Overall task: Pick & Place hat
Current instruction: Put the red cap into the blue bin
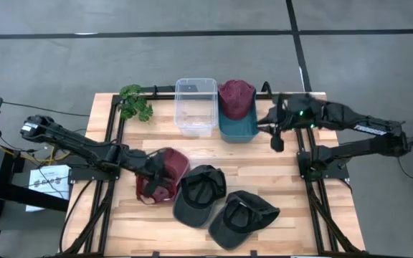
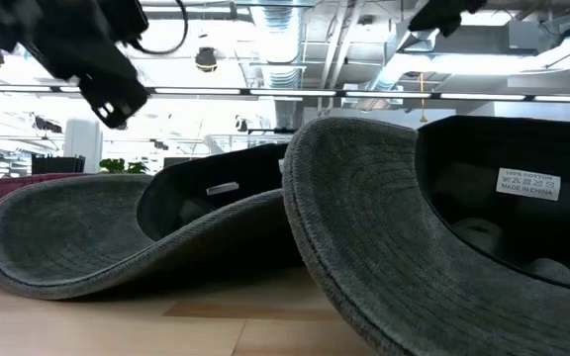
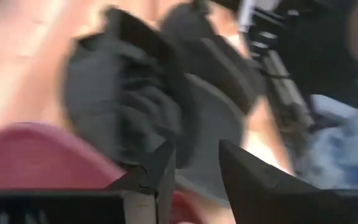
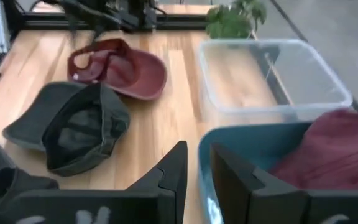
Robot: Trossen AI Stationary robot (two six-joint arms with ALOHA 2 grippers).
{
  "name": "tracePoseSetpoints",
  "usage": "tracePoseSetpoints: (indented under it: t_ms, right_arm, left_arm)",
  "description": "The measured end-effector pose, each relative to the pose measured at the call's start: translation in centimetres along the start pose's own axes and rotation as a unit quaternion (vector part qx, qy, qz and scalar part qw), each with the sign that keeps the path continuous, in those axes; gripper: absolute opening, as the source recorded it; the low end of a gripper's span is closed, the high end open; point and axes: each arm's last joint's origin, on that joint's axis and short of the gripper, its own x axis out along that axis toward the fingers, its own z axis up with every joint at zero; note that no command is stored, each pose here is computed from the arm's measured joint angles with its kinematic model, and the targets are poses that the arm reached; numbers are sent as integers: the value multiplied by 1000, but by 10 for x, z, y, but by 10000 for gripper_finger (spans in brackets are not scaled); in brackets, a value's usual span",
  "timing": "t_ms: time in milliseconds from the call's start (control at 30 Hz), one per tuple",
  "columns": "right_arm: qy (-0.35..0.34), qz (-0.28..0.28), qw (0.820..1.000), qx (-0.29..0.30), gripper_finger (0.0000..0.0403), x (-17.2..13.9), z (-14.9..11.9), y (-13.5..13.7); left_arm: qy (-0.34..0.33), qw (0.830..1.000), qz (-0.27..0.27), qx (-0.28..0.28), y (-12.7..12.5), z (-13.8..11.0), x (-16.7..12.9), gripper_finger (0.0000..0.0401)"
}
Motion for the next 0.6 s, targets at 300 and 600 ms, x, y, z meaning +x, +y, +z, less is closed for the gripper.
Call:
tracePoseSetpoints:
  t_ms: [300, 600]
  right_arm:
    - [48, 24, 998, 46, 61, 38, -33, 60]
    - [46, 28, 998, 35, 61, 66, -40, 130]
  left_arm:
    - [12, 1000, -18, -14, -39, -20, 0, 122]
    - [116, 988, -42, -97, -65, -58, 12, 122]
